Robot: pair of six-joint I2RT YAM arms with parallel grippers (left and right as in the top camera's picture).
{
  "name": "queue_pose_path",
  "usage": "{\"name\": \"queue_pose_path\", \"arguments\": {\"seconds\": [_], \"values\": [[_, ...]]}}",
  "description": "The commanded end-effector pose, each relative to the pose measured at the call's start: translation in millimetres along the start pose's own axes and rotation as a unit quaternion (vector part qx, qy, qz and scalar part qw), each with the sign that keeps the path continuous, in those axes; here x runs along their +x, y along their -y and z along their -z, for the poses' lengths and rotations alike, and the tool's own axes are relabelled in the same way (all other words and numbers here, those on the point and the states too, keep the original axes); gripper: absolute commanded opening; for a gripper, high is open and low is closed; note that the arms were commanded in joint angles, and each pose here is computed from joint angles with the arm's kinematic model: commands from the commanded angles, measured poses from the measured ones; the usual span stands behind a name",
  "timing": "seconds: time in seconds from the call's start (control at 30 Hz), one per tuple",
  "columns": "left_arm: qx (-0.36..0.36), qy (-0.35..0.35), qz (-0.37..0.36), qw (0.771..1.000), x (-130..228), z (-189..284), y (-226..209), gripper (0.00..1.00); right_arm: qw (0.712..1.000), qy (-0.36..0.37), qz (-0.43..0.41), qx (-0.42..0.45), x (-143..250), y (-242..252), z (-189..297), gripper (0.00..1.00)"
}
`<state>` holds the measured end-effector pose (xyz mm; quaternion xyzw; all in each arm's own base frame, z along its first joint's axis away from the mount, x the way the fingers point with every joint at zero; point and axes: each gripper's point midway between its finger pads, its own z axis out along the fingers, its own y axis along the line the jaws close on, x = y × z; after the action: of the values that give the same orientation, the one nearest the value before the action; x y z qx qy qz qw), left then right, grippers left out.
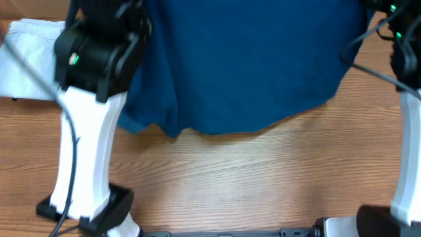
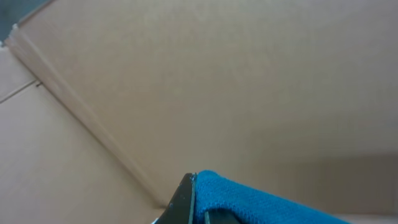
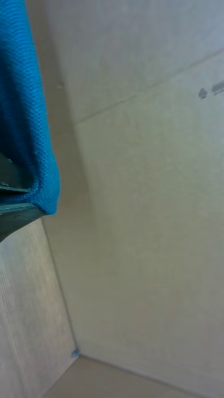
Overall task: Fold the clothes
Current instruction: 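Lift the teal shirt high with both grippers, spreading it between them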
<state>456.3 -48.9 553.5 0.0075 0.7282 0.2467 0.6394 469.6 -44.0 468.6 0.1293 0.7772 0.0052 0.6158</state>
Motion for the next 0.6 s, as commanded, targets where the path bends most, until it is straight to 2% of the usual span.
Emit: {"name": "queue_pose_path", "arguments": {"seconds": [0.0, 0.13, 0.27, 0.4, 0.57], "values": [[-0.035, 0.039, 0.033, 0.998, -12.2, -30.7, -17.5, 0.04, 0.999, 0.034, -0.002, 0.013, -14.5, 5.6, -17.2, 0.04], [-0.069, 0.137, 0.066, 0.986, -56.5, -31.4, -36.4, 0.04, 0.995, 0.099, 0.001, 0.001, -45.1, -0.5, -17.1, 0.04], [-0.095, 0.179, 0.069, 0.977, -78.8, -18.7, -52.4, 0.04, 0.992, 0.128, 0.005, -0.005, -61.6, -1.6, -11.8, 0.04], [-0.075, 0.135, 0.035, 0.987, -63.2, -19.6, -42.8, 0.04, 0.994, 0.104, 0.024, -0.007, -50.4, -2.0, -14.5, 0.04], [-0.042, 0.036, -0.017, 0.998, -16.5, -25.1, -16.6, 0.04, 0.998, 0.028, 0.064, 0.004, -13.4, 4.4, -19.5, 0.04]]}}
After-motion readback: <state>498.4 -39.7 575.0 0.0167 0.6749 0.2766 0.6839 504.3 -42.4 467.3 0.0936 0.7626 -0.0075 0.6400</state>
